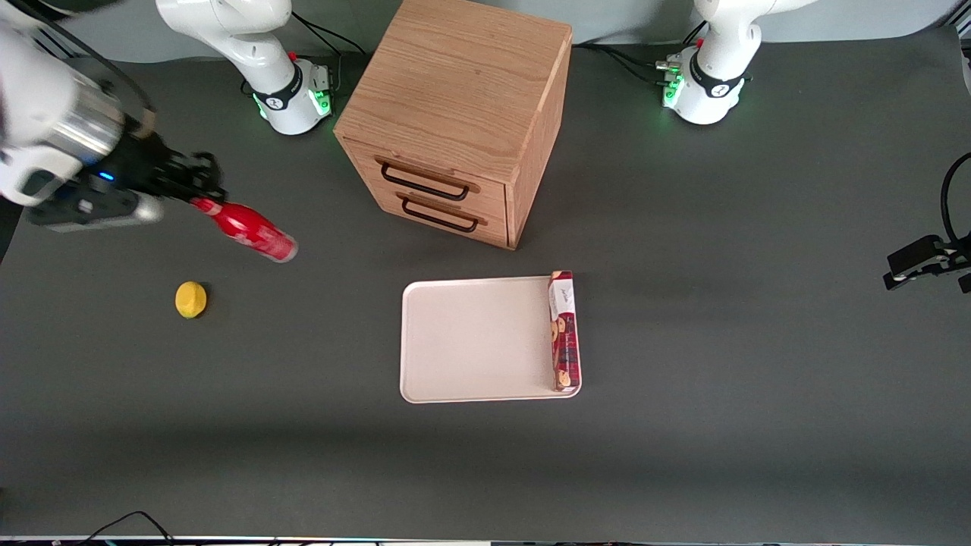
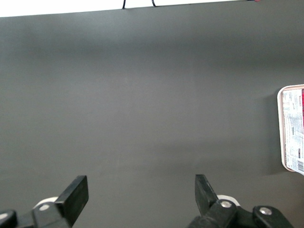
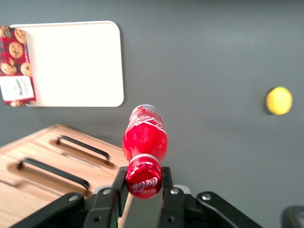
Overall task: Place coke bottle on tray
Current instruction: 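Carry the bottle to the white tray and stand it upright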
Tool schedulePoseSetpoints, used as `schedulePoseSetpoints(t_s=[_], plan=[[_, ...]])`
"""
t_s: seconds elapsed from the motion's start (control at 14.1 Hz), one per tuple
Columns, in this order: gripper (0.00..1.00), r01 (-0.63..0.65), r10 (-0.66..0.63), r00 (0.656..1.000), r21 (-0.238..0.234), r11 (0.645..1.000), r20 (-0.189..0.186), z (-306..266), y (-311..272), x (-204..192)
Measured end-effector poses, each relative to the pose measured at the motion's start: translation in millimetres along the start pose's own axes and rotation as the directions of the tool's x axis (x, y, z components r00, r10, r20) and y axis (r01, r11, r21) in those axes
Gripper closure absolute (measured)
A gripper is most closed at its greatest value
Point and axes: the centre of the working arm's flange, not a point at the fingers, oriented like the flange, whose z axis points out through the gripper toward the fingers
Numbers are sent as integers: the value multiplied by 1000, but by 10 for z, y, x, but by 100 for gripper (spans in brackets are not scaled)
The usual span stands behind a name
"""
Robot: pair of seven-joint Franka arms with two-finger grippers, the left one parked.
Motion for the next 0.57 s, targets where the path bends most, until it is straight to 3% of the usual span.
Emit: schedulePoseSetpoints(t_s=[0.21, 0.57], plan=[[68, -81, 81, 997, 42, 996, -11, 554, -574, 328], [68, -180, 178, 984, -50, 982, -25, 1935, -1297, 734]])
